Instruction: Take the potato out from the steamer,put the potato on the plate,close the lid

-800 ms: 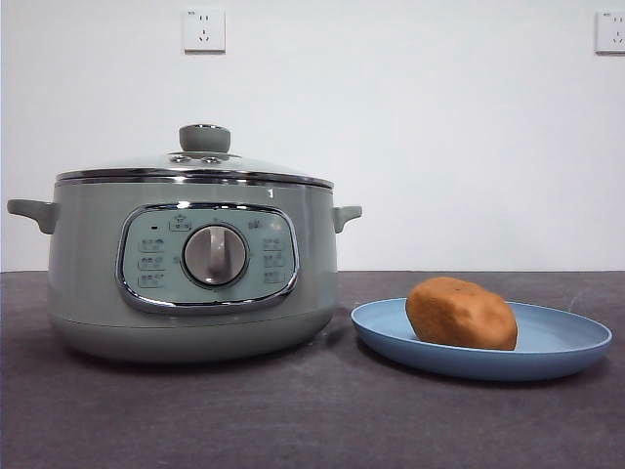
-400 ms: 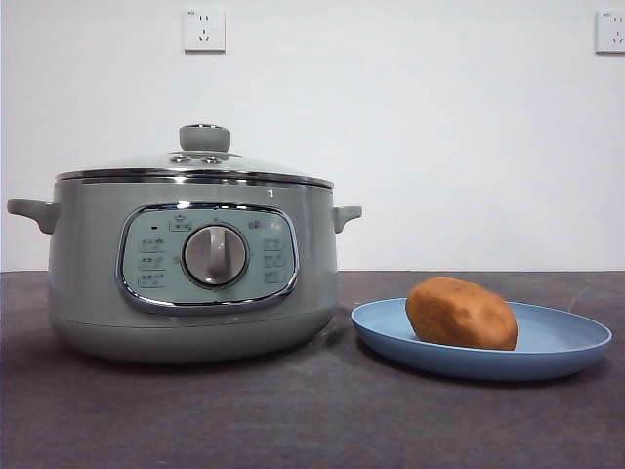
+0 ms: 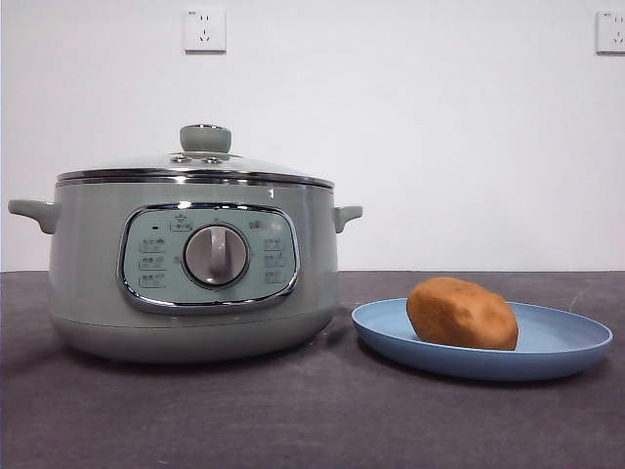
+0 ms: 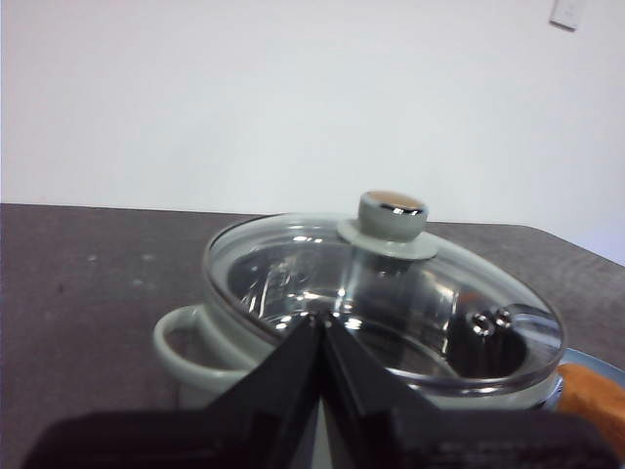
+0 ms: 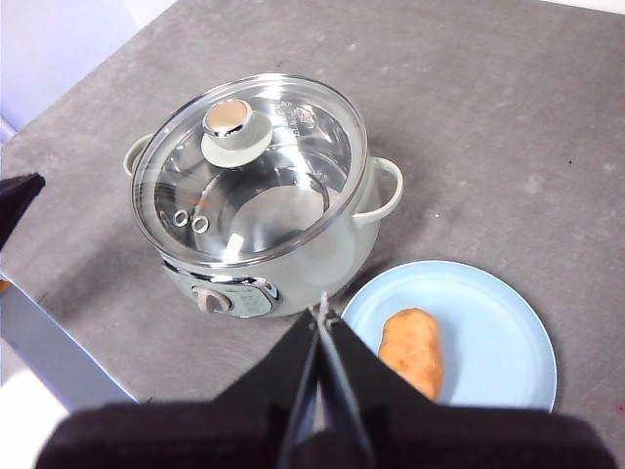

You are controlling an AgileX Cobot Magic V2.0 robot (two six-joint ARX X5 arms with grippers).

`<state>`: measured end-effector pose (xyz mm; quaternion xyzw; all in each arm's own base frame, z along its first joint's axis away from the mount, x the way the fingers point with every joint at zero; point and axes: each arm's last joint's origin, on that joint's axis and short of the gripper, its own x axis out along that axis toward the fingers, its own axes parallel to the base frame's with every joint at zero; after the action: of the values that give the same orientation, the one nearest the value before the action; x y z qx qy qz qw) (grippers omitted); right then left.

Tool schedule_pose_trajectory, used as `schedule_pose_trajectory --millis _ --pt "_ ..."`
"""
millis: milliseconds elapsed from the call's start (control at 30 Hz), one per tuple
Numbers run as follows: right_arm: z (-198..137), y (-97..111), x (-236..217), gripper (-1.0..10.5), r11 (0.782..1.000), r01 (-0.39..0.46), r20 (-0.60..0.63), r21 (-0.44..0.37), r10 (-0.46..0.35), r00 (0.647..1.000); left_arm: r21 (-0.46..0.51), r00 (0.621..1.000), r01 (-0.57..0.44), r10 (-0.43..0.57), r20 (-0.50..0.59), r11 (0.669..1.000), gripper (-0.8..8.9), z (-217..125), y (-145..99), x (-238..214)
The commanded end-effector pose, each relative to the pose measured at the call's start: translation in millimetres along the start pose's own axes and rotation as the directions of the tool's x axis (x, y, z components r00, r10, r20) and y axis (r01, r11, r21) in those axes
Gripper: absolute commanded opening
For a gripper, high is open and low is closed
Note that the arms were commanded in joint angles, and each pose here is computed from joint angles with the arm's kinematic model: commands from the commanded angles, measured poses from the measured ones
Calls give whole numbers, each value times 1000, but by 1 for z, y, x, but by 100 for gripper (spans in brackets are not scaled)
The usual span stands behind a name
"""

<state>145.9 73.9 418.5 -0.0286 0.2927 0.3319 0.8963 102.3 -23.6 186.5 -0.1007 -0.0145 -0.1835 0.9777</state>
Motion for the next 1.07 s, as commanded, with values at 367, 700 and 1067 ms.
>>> schedule_pose_trajectory --millis 367,700,1067 --pt "1 0 0 -11 1000 2 5 -6 -2 1000 -32 988 -107 103 -116 994 -3 -22 11 -8" --pt "1 0 0 -11 1000 2 5 -6 -2 1000 -68 959 -179 158 -237 981 -3 -35 15 -15" --pt "1 0 0 -11 1000 2 5 -6 -2 1000 -62 959 -183 164 -232 981 -3 -34 16 -15"
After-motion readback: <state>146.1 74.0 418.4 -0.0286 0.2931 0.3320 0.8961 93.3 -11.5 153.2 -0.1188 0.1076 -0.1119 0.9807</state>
